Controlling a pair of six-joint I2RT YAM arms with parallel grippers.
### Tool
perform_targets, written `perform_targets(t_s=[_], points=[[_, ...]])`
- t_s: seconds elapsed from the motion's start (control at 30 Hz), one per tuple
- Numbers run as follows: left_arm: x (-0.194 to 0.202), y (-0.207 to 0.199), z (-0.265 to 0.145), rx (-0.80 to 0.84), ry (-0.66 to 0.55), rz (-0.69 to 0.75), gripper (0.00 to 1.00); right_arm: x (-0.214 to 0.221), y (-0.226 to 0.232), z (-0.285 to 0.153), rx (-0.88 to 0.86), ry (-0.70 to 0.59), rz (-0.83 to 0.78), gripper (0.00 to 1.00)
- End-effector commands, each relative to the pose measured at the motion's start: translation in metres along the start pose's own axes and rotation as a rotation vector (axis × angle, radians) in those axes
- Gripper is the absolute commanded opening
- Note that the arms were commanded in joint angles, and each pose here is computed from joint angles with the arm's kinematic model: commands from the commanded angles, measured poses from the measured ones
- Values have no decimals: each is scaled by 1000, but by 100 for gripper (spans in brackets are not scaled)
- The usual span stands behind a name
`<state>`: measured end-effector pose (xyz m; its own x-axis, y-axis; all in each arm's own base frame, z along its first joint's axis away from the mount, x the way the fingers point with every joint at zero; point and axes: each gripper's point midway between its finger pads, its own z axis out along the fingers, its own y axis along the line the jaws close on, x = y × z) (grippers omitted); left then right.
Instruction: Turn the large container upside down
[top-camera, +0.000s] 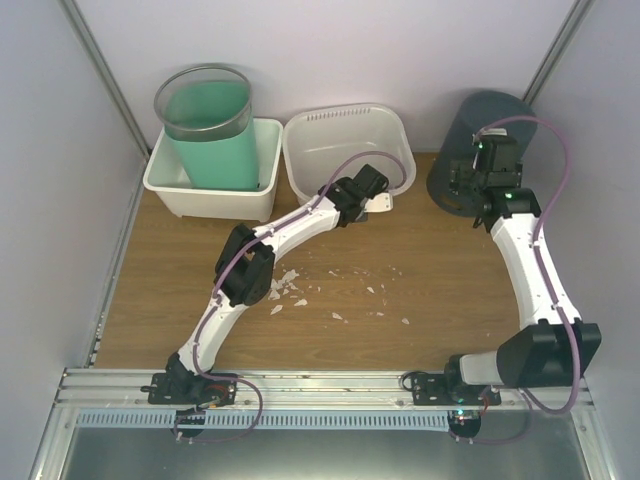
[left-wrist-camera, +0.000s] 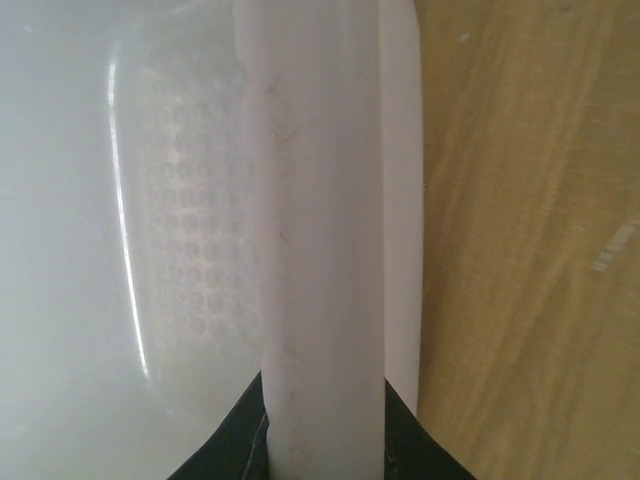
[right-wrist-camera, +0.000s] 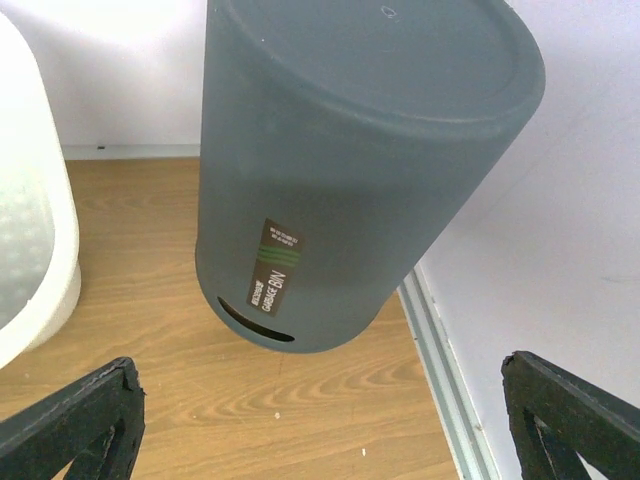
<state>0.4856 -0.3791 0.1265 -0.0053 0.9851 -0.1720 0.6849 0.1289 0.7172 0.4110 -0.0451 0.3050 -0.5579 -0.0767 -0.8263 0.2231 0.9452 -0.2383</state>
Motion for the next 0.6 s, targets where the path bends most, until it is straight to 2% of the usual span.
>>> perform_targets(t_s=[0.0, 0.33, 0.57], points=[[-9, -16, -68, 178, -38, -12, 0, -14, -5, -23, -21, -43, 31, 96], [-27, -34, -188, 514, -275, -206, 0, -55, -29, -88, -27, -196, 120, 96], [-49, -7, -281, 677, -550, -334, 0, -76, -67, -141, 68, -342, 243, 96]])
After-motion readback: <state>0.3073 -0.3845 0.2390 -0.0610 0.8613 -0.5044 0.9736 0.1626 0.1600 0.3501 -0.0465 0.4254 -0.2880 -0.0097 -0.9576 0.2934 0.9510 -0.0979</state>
